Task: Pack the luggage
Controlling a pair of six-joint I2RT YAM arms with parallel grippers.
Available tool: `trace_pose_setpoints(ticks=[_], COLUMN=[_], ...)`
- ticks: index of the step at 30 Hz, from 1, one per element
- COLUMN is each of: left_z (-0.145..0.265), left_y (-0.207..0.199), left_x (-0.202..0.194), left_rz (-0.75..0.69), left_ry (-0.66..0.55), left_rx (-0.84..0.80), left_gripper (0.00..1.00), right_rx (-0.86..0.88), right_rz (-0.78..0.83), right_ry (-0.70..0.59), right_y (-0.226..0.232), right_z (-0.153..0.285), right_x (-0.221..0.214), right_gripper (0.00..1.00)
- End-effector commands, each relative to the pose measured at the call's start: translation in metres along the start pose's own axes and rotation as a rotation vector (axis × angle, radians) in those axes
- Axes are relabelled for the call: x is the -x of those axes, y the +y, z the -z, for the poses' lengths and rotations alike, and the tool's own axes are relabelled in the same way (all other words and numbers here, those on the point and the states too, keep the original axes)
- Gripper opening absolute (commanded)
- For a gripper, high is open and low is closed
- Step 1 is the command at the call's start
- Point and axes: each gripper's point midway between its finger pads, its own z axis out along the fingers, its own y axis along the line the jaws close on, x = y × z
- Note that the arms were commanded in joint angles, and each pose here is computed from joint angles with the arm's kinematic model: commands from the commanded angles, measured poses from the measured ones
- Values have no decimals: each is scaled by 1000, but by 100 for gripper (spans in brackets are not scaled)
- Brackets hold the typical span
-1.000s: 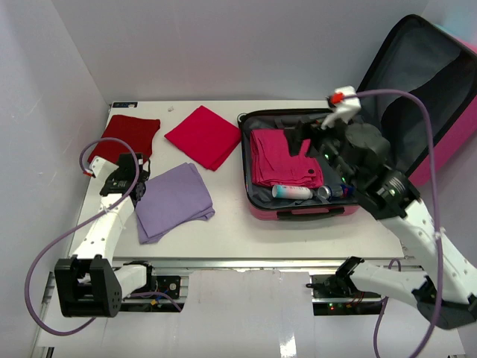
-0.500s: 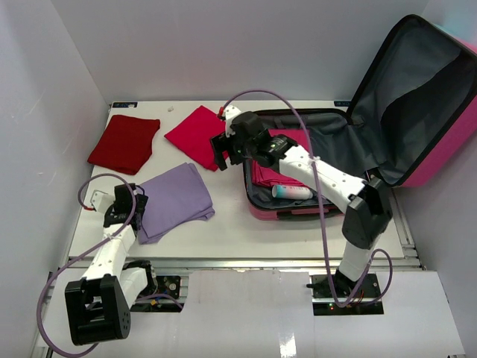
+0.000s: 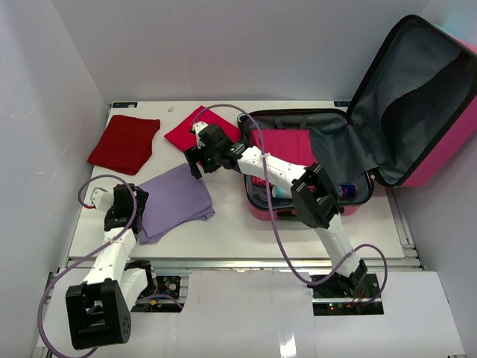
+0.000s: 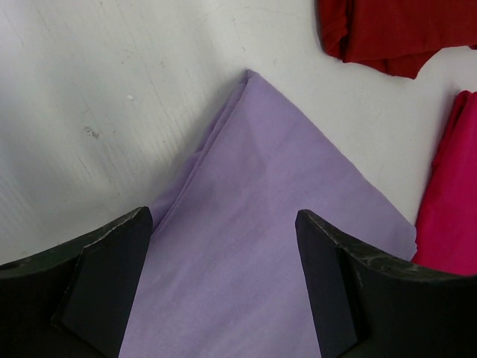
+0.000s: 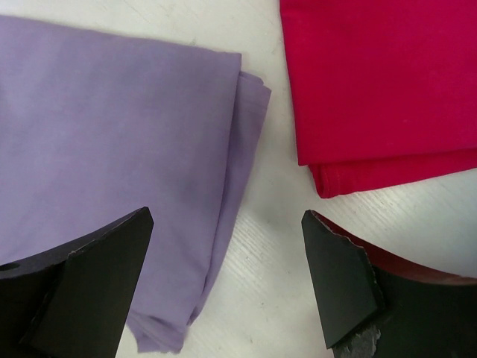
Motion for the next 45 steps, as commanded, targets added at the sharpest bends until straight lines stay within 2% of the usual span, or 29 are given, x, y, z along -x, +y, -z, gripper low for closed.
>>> trace_pose_setpoints(ticks=[1, 12, 21, 25, 32, 36, 40, 45], left_z=[6, 6, 6, 6, 7, 7, 8, 12], left_y=[-7, -5, -4, -4, -14, -23, -38, -50], left_x=[10, 10, 12, 11, 11, 1, -14, -36], left_rz=[22, 42, 42, 41, -4, -81, -156, -273], left_ry=[-40, -48, -55, -52, -33, 28, 116, 171], left_rx=[-50, -47, -36, -33, -73, -119, -186, -294], left_gripper=[89, 89, 89, 89, 86, 84, 82, 81], right_rx=[17, 57, 14, 0, -74, -95, -203, -335], right_rz=[-20, -32, -25, -35, -51, -43, -52, -122], right_ry=[-41, 67, 119, 140, 148, 158, 142, 94], right_y=[3, 14, 26, 28, 13, 7, -15, -53], right_z=[-18, -65, -73, -68, -49, -41, -21, 11], right_x=[14, -47, -86, -99, -119, -126, -129, -120], right_gripper=[88, 88, 83, 74, 31, 8, 8, 8])
